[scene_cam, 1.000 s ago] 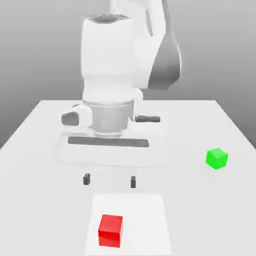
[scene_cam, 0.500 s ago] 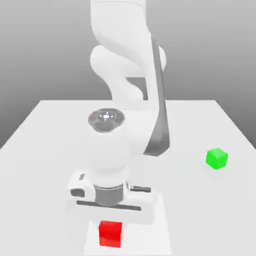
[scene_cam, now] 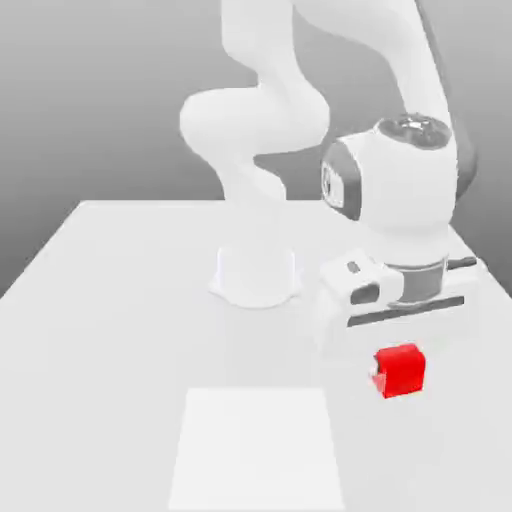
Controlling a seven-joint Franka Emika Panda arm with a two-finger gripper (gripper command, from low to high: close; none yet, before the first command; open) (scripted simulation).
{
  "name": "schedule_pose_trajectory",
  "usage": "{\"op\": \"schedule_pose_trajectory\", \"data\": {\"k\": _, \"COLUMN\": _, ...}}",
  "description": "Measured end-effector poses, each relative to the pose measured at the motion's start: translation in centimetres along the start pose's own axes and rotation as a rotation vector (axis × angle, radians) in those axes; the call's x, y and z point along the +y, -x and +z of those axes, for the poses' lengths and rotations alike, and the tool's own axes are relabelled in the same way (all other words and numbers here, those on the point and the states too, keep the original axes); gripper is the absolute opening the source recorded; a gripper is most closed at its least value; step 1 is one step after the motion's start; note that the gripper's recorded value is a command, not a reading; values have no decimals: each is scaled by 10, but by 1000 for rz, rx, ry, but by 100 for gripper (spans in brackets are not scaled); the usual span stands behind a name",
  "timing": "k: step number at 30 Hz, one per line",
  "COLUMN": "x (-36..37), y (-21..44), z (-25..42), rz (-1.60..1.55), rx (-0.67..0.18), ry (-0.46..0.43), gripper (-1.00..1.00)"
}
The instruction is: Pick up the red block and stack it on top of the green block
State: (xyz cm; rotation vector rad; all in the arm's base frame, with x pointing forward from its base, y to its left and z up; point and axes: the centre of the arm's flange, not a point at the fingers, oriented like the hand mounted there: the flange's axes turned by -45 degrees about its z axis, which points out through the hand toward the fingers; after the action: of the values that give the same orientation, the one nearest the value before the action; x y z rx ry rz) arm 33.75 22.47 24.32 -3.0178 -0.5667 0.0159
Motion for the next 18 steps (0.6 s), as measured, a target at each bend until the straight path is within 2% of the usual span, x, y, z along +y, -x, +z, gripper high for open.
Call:
{"op": "schedule_pose_trajectory", "data": {"k": 10, "x": -151, "y": 147, "z": 6, "rz": -405, "rx": -19, "ry": 60, "gripper": -100}}
{"op": "schedule_pose_trajectory", "data": {"k": 18, "x": -157, "y": 158, "z": 21, "rz": -441, "rx": -3, "ry": 86, "gripper": -100}}
